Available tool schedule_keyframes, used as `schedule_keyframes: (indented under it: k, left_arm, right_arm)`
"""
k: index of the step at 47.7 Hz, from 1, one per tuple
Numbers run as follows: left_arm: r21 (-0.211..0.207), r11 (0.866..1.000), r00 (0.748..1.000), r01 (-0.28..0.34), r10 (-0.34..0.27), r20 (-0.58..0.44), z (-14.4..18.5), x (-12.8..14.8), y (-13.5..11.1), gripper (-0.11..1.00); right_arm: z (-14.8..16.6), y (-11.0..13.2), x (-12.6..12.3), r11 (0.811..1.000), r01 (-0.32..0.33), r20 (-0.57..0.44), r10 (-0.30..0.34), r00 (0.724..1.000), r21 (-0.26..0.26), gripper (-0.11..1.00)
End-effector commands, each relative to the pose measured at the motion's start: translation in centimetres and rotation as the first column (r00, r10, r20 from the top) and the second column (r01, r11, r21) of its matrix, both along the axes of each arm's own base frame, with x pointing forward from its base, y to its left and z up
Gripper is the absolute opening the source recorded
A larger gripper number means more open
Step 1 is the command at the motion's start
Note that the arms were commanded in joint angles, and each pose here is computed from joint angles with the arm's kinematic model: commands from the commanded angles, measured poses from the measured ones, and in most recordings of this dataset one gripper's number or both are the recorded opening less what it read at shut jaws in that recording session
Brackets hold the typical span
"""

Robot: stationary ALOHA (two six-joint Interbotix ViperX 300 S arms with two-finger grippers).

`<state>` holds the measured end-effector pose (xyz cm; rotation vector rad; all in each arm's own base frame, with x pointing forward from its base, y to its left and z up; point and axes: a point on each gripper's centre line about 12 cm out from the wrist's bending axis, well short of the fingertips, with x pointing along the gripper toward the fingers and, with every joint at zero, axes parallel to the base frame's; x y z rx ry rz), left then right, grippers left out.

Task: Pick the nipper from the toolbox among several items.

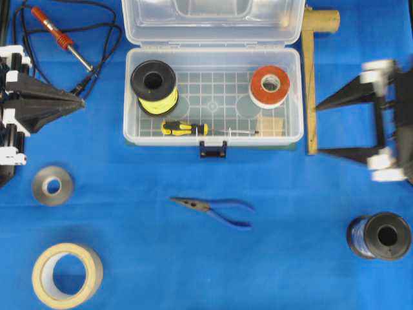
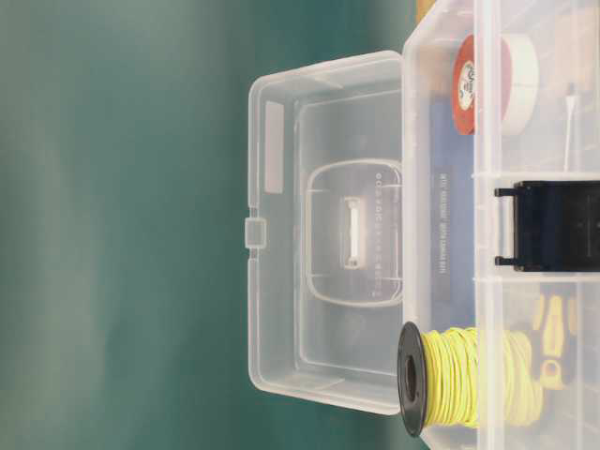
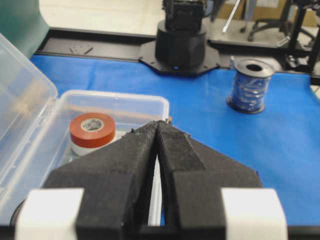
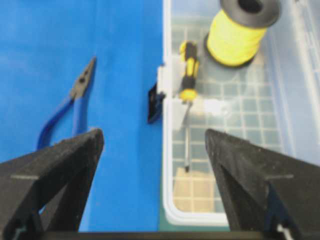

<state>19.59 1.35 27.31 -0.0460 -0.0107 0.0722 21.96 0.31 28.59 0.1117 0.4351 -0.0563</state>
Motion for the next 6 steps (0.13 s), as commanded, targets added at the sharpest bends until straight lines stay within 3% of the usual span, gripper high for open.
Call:
schedule_keyframes:
  k: [1,6]
  left_arm:
    - [-0.002,1.000,1.000,-0.004,0.004,0.008,0.3,0.1,0.1,0.00]
    - [-0.003,1.000,1.000,-0.002,0.002,0.005,0.2,0.1,0.0,0.00]
  right_arm:
    - [0.2,-0.4,-1.9,1.000,0.006,0.083,-0.006,0.997,-0.002,0.81]
    - [-1.0,-0.7,-3.8,1.000,0.018,0.118,-0.018,0.993,0.000,0.81]
